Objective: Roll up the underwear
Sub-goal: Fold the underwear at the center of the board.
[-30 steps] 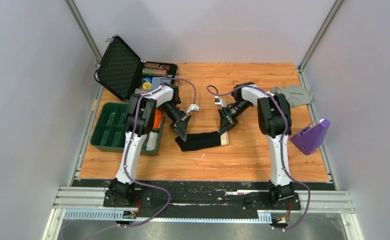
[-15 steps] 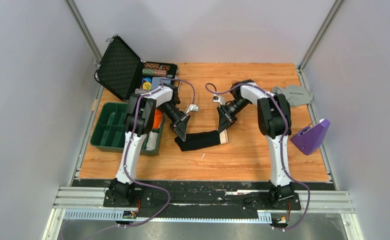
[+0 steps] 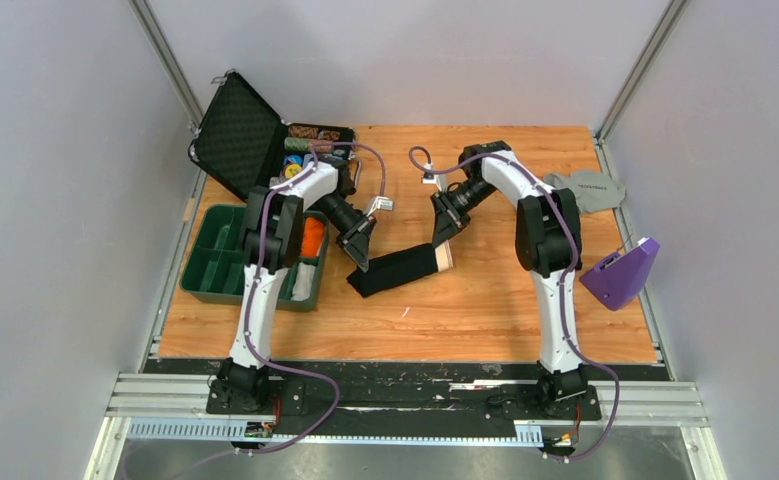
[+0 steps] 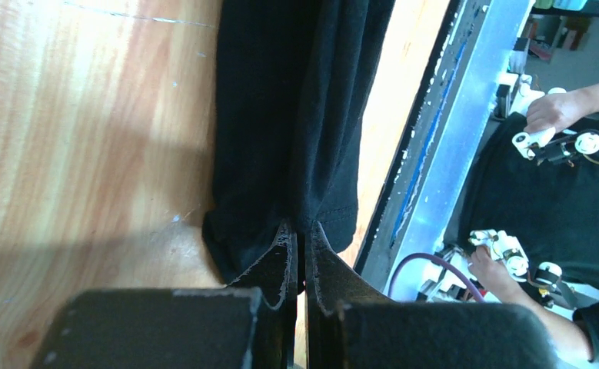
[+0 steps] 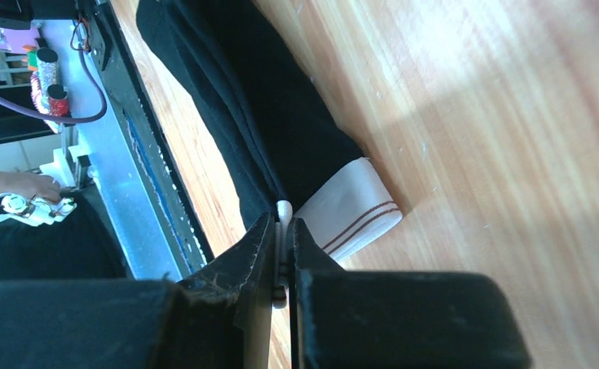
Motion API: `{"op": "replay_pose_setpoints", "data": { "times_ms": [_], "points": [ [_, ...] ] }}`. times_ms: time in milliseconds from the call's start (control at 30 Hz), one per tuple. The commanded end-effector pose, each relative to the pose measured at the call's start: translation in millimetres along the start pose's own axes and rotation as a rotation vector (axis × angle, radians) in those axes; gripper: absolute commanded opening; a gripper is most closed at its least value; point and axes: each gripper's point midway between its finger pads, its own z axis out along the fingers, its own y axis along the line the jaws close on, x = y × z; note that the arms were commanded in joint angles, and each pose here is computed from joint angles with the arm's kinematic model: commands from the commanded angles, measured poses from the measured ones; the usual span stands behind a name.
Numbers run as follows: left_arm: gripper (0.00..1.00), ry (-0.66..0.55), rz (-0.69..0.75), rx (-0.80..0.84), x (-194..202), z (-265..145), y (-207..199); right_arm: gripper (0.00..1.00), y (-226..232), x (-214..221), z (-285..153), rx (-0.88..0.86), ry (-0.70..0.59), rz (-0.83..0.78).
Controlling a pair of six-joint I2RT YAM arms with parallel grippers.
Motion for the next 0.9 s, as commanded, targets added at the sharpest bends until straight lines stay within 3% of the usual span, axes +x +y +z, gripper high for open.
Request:
{"op": "replay_pose_setpoints", "data": {
  "times_ms": [0, 400, 667, 867],
  "points": [
    [0.0, -0.01, 0.024, -0.077, -6, -19, -3, 0.0, -6, -17, -3, 0.0, -0.025, -0.051],
    [0.0, 0.055, -0.011, -0.152, 2, -10, 36, 0.0, -57, -29, 42, 0.05, 0.03, -0.043],
    [0.0, 0.07, -0.012, -0.189, 12, -10, 38, 0.0, -57, 2, 52, 0.077, 0.107, 0.048],
    [0.0, 0.056, 0.024, -0.222, 16, -8, 34, 0.0, -27, 56, 48, 0.108, 0.143, 0.196]
  ]
}}
